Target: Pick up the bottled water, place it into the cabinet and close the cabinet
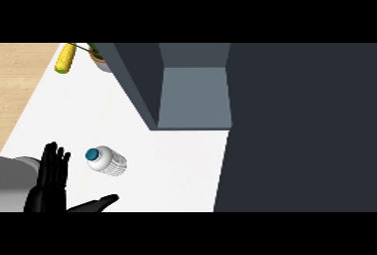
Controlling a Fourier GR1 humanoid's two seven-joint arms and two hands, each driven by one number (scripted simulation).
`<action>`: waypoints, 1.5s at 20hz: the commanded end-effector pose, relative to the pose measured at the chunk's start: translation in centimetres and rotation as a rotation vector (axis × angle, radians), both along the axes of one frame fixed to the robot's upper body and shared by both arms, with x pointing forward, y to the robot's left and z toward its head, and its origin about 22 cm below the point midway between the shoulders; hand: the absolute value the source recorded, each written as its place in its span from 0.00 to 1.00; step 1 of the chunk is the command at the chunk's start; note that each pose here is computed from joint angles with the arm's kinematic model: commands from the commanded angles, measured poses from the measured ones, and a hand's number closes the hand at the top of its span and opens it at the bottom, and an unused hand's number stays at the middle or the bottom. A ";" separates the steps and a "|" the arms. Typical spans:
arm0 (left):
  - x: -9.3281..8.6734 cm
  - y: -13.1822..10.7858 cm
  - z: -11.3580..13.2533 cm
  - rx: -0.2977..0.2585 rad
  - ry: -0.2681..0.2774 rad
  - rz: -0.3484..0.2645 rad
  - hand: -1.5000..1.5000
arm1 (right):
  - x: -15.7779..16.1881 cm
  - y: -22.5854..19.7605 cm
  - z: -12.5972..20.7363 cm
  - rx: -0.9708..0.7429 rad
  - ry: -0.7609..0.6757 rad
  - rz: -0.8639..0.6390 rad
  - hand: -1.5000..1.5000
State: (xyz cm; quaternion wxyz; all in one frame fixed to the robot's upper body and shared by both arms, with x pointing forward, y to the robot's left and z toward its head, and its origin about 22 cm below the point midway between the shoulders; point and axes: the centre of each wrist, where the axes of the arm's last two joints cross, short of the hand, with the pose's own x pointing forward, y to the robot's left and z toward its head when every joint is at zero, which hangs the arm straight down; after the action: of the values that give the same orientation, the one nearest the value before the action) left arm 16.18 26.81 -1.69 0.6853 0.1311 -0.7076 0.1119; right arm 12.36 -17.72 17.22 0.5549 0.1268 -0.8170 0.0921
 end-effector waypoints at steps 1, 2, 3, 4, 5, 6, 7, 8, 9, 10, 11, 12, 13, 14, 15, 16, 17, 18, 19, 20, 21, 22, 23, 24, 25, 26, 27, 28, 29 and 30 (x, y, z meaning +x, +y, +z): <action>1.5 -0.5 -3.0 -0.044 0.040 0.005 0.00 | -1.2 0.4 1.4 -0.031 -0.057 -0.036 0.00; -0.2 1.4 -4.6 -0.039 0.025 0.012 0.00 | -1.1 -0.6 0.6 -0.029 -0.059 -0.047 0.00; 1.5 1.8 -4.6 -0.044 0.027 0.006 0.00 | -1.8 0.3 1.7 -0.033 -0.064 -0.047 0.00; 0.8 2.7 -5.6 -0.049 0.042 0.008 0.00 | -2.7 -0.4 2.0 -0.038 -0.059 -0.043 0.00; 0.5 3.9 -6.1 -0.035 0.049 0.004 0.00 | -1.4 -1.2 2.0 -0.044 -0.063 -0.059 0.00; 1.3 2.1 -7.1 -0.032 0.055 -0.002 0.00 | -1.6 0.6 0.5 -0.044 -0.063 -0.022 0.00; 0.6 3.0 -6.8 -0.052 0.028 -0.024 0.00 | -1.9 -0.5 2.3 -0.026 -0.061 -0.037 0.00; 1.5 0.3 -7.9 -0.048 0.035 -0.020 0.00 | -0.3 -0.2 0.9 -0.030 -0.074 -0.064 0.00; 0.6 1.7 -8.4 -0.038 0.038 -0.020 0.00 | -2.5 -0.3 1.8 -0.039 -0.063 -0.057 0.00; 2.3 0.7 -9.3 -0.046 0.011 0.000 0.00 | -1.7 0.2 1.2 -0.038 -0.068 -0.071 0.00; 2.0 2.6 -7.9 -0.060 0.014 -0.009 0.00 | -2.2 -1.0 1.9 -0.041 -0.072 -0.048 0.00; 1.7 2.8 -8.4 -0.058 0.016 -0.021 0.00 | -2.5 -1.1 2.6 -0.051 -0.061 -0.053 0.00; 2.0 1.4 -9.8 -0.055 0.014 -0.010 0.00 | -1.8 -0.1 2.0 -0.033 -0.075 -0.053 0.00; 2.4 2.8 -9.9 -0.076 0.005 0.005 0.00 | -1.2 -0.7 1.9 -0.034 -0.078 -0.058 0.00; 2.3 2.6 -11.1 -0.052 0.011 -0.001 0.00 | -1.9 -1.0 1.4 -0.041 -0.052 -0.059 0.00; 2.0 3.9 -11.1 -0.066 -0.011 0.004 0.00 | -2.1 -0.4 2.3 -0.027 -0.064 -0.054 0.00; 3.7 1.8 -11.7 -0.060 -0.002 0.004 0.00 | -2.0 -0.1 1.6 -0.027 -0.065 -0.063 0.00; 3.7 2.6 -12.1 -0.072 -0.002 0.010 0.00 | -2.0 -0.9 1.8 -0.028 -0.078 -0.060 0.00; 2.9 4.2 -11.2 -0.066 -0.019 0.008 0.00 | -1.8 -0.2 1.0 -0.027 -0.055 -0.064 0.00; 2.9 3.2 -13.1 -0.059 -0.029 0.022 0.00 | -2.5 0.1 1.4 -0.017 -0.055 -0.062 0.00; 3.3 3.5 -13.1 -0.060 -0.044 0.015 0.00 | -2.1 -0.9 2.5 -0.047 -0.070 -0.042 0.00; 3.6 2.8 -13.7 -0.058 -0.045 0.015 0.00 | -1.9 -0.2 0.5 -0.036 -0.055 -0.061 0.00; 3.1 2.0 -14.0 -0.091 -0.045 0.020 0.00 | -1.4 1.7 0.0 -0.044 -0.066 -0.059 0.00; 4.1 2.7 -13.5 -0.073 -0.055 0.030 0.00 | -1.3 -1.0 1.4 -0.040 -0.075 -0.055 0.00; 4.9 1.1 -13.6 -0.093 -0.068 0.032 0.00 | -0.8 0.8 1.9 -0.027 -0.069 -0.066 0.00; 4.3 2.6 -14.3 -0.088 -0.088 0.027 0.00 | -1.0 0.0 0.9 -0.042 -0.072 -0.049 0.00; 3.8 2.4 -14.0 -0.084 -0.092 0.053 0.00 | -2.6 0.4 1.5 -0.043 -0.060 -0.060 0.00; 5.9 1.8 -13.9 -0.091 -0.093 0.069 0.00 | -1.6 0.7 1.8 -0.033 -0.068 -0.059 0.00; 5.7 2.1 -14.2 -0.088 -0.075 0.072 0.00 | -2.4 -0.5 2.1 -0.043 -0.074 -0.043 0.00; 6.3 2.4 -13.7 -0.088 -0.110 0.066 0.00 | -2.5 -1.0 2.1 -0.058 -0.060 -0.042 0.00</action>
State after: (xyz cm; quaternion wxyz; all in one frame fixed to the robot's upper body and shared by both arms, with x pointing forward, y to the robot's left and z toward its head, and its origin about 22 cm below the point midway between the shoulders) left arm 21.17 29.17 -15.44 0.6591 0.1154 -0.7250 0.1629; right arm 12.24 -17.11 17.33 0.5537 0.1178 -0.8185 0.0983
